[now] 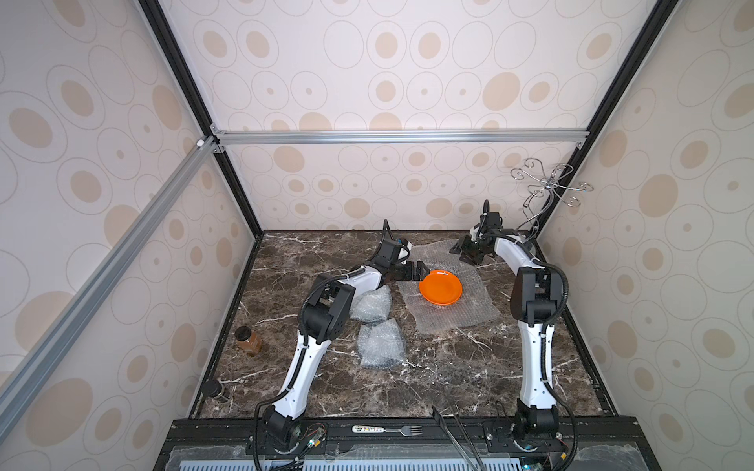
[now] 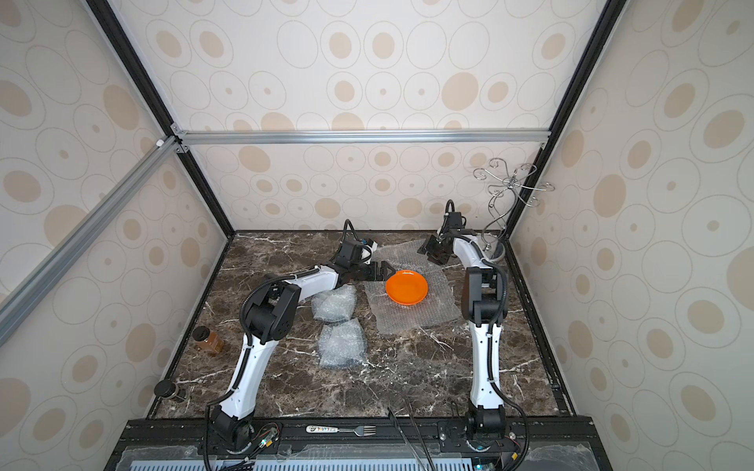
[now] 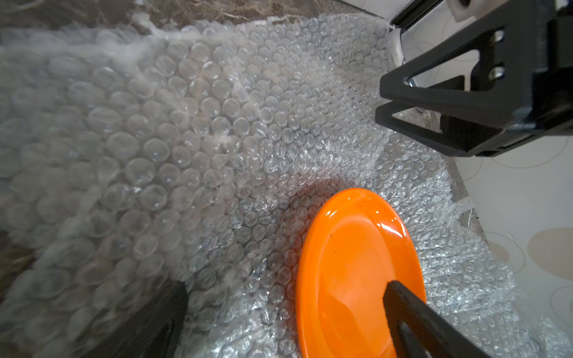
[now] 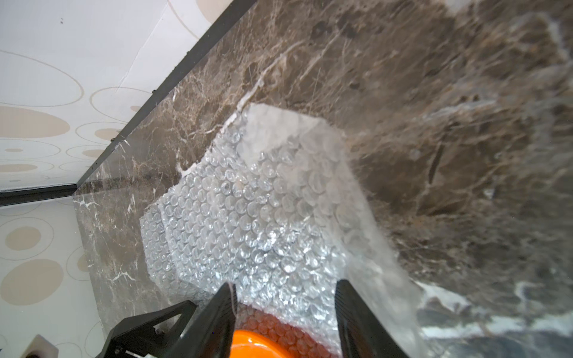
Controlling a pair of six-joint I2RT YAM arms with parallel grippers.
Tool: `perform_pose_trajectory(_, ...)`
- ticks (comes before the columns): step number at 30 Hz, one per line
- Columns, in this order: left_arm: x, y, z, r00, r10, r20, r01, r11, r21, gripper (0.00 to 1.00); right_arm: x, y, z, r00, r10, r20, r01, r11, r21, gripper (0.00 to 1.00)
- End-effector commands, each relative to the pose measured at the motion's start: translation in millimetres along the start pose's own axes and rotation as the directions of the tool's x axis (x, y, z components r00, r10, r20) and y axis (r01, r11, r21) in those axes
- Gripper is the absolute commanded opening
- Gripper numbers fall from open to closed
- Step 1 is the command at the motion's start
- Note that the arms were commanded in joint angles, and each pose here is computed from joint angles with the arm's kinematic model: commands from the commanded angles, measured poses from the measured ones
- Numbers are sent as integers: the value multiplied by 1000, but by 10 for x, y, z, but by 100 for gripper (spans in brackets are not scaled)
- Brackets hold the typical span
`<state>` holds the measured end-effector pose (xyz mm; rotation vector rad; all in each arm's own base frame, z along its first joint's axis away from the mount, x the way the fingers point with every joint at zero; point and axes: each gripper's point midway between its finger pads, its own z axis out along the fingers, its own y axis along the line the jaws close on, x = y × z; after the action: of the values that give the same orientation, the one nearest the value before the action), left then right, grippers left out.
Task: Unpack dinner plates from bubble wrap
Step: Unwrap the bubble wrap at the center of the board.
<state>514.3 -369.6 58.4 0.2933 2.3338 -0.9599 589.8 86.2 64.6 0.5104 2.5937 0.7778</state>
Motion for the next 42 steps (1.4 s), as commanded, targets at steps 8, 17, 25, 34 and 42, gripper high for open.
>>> perform_pose_trajectory(8,-346,-236,-254,997,7,76,-9,1000,30,100,30,-147,6,1000,-16,-26,17,999,47,54)
perform_pose_trajectory(17,-635,-596,-668,988,-9,157,-4,997,80,100,-81,300,-659,993,-86,79,87,996,-17,55)
perform_pose_trajectory(25,-597,-767,-1092,974,-61,220,42,995,89,100,392,483,-1133,995,-89,36,91,993,-73,71)
perform_pose_trajectory(34,-186,-828,-1494,969,-105,223,99,994,36,100,1362,342,-1288,984,-140,-106,127,985,-118,79)
perform_pose_trajectory(42,196,-789,-1526,973,-136,185,131,991,40,100,1769,24,-1087,972,-104,-212,84,992,-98,70)
